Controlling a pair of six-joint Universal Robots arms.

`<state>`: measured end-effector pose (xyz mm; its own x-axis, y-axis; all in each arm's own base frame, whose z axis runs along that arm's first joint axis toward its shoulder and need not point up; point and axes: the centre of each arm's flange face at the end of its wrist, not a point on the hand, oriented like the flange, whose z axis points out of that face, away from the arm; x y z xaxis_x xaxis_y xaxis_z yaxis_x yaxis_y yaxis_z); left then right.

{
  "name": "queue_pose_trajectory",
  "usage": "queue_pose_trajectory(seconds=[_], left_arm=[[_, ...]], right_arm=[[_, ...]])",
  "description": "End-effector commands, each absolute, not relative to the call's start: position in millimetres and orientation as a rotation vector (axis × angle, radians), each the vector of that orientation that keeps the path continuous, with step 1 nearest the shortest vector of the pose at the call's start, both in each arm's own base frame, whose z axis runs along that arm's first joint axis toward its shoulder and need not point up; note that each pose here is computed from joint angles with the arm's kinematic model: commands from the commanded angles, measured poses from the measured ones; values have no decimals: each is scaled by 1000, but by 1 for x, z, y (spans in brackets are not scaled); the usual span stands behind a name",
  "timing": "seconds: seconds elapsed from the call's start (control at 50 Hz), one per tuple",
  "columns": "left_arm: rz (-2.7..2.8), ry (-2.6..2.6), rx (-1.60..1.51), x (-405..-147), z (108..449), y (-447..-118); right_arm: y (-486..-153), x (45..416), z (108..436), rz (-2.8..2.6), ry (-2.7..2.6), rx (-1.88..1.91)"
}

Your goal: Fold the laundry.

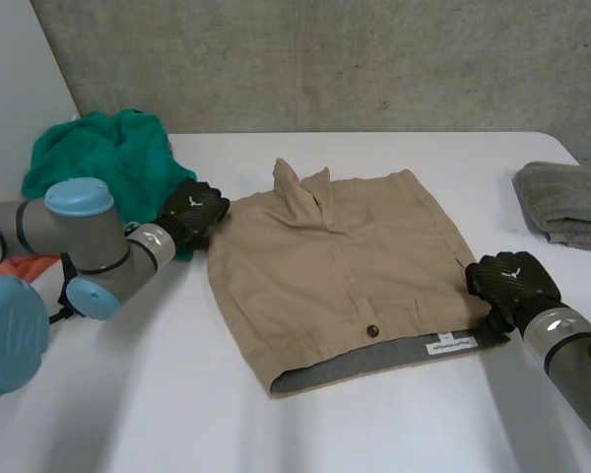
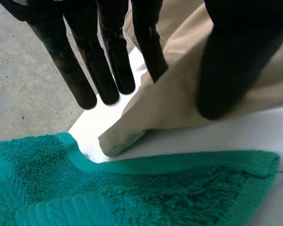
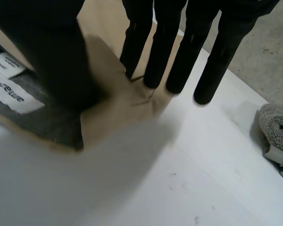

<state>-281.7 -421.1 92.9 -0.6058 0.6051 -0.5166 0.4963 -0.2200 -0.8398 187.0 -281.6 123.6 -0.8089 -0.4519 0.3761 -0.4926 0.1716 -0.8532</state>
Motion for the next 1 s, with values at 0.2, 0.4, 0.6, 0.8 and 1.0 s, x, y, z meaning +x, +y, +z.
queue_pose_trajectory(seconds=[0.2,0.4,0.6,0.8,1.0], left_arm=[[2196,-1968,-1348,-293,153,-389],[2072,-1889,-1350,-309,195,-286],[1852,-1830,-1361,-340,176,-208],[1920,-1965,-1304,-337,172,-217],[1975,-1926,-1265,-334,192,-217]], right_arm=[[-331,185,169,1910,-2013,942],[-421,197,223,2091,-1679,850],[-485,208,177,2156,-1618,844],[-437,190,208,1968,-1805,763],[-317,185,224,1792,-2348,747]])
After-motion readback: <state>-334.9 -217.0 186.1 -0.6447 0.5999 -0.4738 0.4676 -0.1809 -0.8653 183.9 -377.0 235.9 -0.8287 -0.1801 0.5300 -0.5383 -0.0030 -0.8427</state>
